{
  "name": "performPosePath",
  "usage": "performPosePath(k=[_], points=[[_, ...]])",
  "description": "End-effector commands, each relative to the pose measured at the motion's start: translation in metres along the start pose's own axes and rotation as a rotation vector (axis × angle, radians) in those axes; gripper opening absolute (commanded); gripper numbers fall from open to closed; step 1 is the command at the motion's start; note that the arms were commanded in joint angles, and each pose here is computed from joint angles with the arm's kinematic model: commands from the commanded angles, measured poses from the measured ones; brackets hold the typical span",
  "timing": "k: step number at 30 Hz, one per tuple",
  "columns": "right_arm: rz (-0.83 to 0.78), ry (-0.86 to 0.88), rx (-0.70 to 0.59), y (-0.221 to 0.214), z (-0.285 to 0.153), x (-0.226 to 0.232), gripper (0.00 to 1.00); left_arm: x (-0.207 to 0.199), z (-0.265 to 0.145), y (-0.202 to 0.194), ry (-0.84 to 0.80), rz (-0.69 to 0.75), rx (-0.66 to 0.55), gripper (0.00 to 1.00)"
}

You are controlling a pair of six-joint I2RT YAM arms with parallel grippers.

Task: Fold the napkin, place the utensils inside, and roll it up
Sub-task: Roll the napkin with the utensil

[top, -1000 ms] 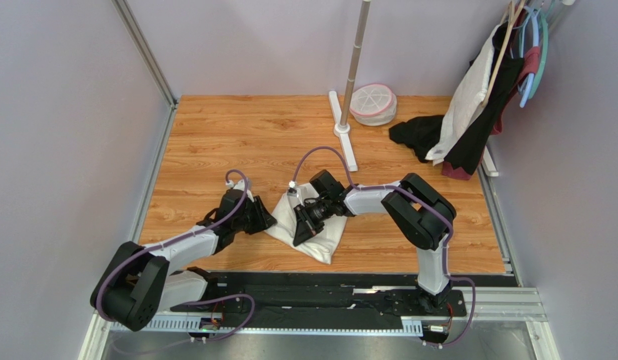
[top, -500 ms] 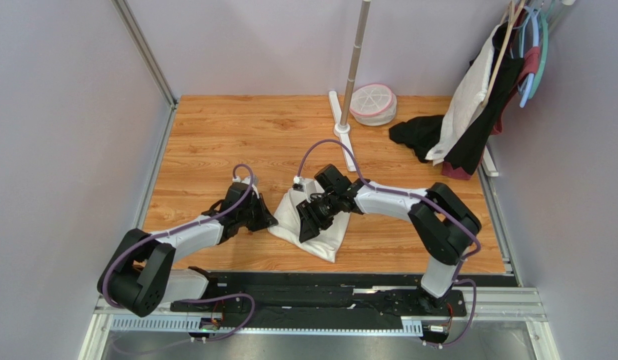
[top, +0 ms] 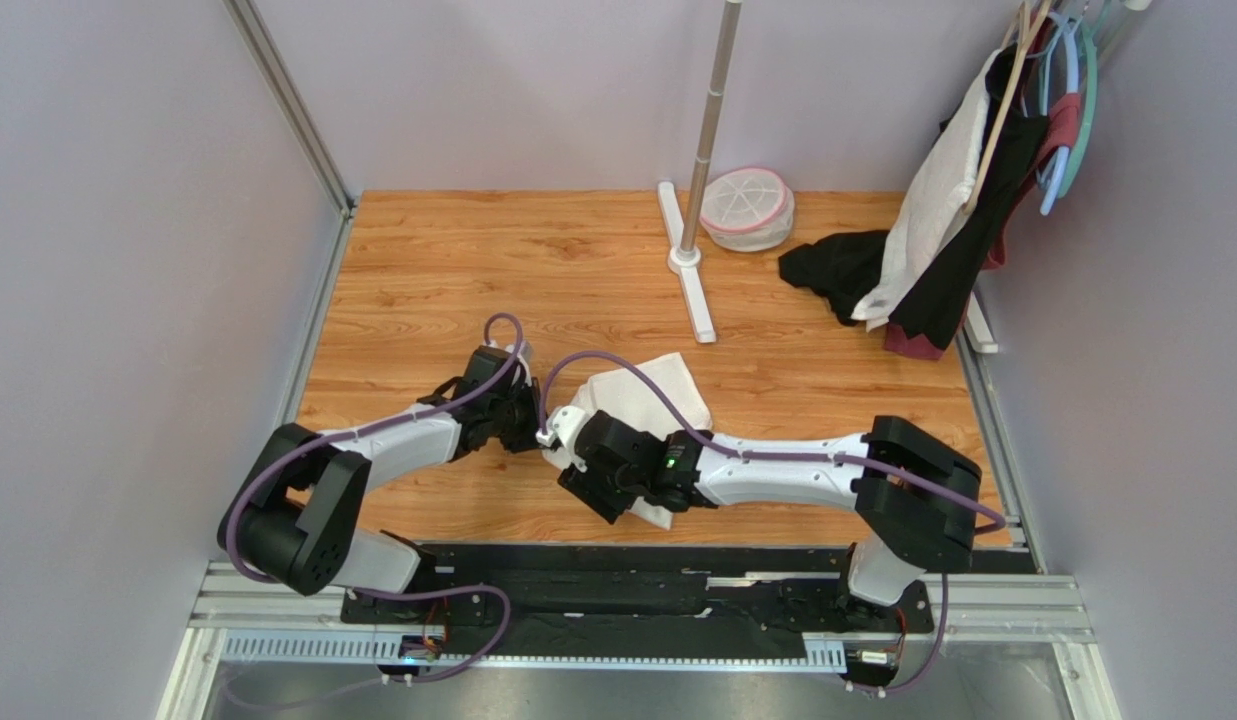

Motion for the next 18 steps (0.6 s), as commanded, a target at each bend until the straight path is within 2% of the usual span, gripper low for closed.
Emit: performPosePath(k=[1,8,11,12,13,14,15,16,18], points=[[-0.070,-0.168,-0.088,0.006,0.012,-0.003,0.53,0.001,0.002,-0.002,0.002,0.025,0.057,0.00],[-0.097,-0.209,-0.018,-0.013,0.032,-0.003,0.51,0.000,0.001,0.000,0.006,0.029,0.059,0.00],[-0.084,-0.247,0.016,-0.021,0.039,-0.006,0.45,0.000,0.000,0.000,0.001,0.033,0.057,0.00],[-0.081,-0.251,0.031,-0.023,0.040,-0.007,0.36,-0.001,0.000,0.001,-0.010,0.041,0.052,0.00],[-0.061,-0.236,0.044,-0.025,0.042,-0.007,0.31,-0.002,0.000,0.001,-0.021,0.047,0.047,0.00],[-0.050,-0.218,0.053,-0.026,0.041,-0.007,0.28,-0.004,-0.003,0.002,-0.039,0.053,0.036,0.04],[-0.031,-0.197,0.066,-0.028,0.042,-0.009,0.22,-0.005,-0.004,0.004,-0.043,0.060,0.021,0.14],[-0.012,-0.137,0.085,-0.030,0.041,-0.006,0.20,-0.005,-0.006,0.005,-0.043,0.061,0.007,0.37],[0.037,-0.082,0.091,-0.029,0.037,-0.010,0.12,-0.005,-0.016,0.010,-0.027,0.067,-0.042,0.54]])
Point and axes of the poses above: each gripper's point midway between its finger pads, its own z axis out along the fingers, its own x axis along the line the jaws close on, y = z × x, the point moved 9 cm from there along -z, back along the fingers, and after that the axes turned 9 degrees about z, right-handed, at the moved point
